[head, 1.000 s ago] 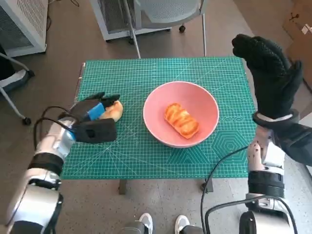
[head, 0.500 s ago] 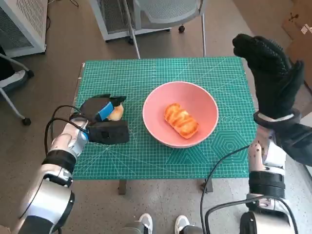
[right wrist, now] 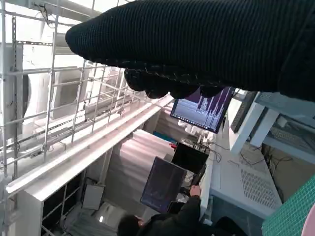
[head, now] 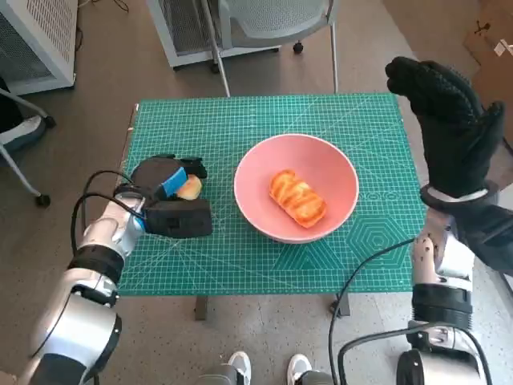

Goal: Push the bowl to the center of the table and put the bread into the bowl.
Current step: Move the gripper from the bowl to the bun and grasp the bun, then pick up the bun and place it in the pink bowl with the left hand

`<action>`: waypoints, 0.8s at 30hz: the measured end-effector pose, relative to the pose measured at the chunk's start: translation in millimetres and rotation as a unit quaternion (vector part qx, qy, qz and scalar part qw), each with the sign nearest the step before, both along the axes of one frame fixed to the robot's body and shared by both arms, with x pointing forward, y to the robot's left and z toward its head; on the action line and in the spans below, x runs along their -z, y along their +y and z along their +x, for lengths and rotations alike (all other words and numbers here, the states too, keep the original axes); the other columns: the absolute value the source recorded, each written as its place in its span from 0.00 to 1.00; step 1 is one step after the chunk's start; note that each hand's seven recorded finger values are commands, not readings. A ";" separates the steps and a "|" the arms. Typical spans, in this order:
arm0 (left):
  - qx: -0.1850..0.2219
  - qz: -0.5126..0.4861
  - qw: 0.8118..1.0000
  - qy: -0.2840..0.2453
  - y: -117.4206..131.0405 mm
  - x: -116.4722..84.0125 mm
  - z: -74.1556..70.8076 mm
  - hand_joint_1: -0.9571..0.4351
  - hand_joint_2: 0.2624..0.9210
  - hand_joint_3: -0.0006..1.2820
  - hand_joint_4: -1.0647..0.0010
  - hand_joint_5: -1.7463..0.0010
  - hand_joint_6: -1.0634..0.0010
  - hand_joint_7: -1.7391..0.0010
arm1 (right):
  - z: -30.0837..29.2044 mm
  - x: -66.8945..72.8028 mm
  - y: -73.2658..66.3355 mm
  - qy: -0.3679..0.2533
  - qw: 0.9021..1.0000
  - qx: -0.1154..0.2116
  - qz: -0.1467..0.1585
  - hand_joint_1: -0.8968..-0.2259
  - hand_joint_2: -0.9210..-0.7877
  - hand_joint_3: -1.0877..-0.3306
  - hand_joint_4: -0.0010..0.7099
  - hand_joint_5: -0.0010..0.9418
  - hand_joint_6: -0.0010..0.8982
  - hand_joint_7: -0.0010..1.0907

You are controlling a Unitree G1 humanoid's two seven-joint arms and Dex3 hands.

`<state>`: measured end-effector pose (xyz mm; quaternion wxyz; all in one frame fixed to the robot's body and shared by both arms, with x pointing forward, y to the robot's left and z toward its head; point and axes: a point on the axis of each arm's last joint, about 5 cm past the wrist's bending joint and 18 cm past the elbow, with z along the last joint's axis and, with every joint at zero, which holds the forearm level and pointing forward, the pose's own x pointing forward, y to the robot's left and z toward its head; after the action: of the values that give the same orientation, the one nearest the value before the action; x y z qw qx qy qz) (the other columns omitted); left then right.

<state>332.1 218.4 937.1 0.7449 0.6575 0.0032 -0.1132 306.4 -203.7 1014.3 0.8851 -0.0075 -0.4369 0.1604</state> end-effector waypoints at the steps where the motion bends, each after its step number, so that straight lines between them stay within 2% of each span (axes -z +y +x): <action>1: 0.000 -0.001 1.000 -0.001 0.8 -0.7 0.0 0.69 1.00 0.07 0.38 0.34 0.42 0.30 | -0.1 0.1 0.0 0.000 1.000 0.000 0.000 0.39 0.00 0.61 0.39 0.00 0.43 0.01; 6: 0.006 -0.005 1.000 -0.014 3.9 -6.0 0.7 0.69 1.00 0.07 0.38 0.35 0.42 0.29 | -0.6 0.7 -0.1 0.001 1.000 0.000 0.000 0.39 0.00 0.62 0.39 0.00 0.43 0.01; 16: 0.028 -0.036 0.996 -0.073 4.7 -27.3 5.1 0.69 1.00 0.06 0.36 0.36 0.42 0.29 | -1.2 2.5 1.7 0.003 1.000 -0.002 0.004 0.39 0.00 0.62 0.39 0.00 0.43 0.01; 24: 0.096 -0.067 0.977 -0.177 -12.9 -64.4 6.3 0.69 1.00 0.04 0.35 0.36 0.39 0.32 | -1.1 4.0 4.0 0.005 1.000 -0.005 0.007 0.39 0.00 0.62 0.39 0.00 0.43 0.01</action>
<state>338.3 205.5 1001.4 0.7614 0.6132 -0.1993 -0.0665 305.3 -199.7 1010.3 0.8863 0.0015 -0.4341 0.1614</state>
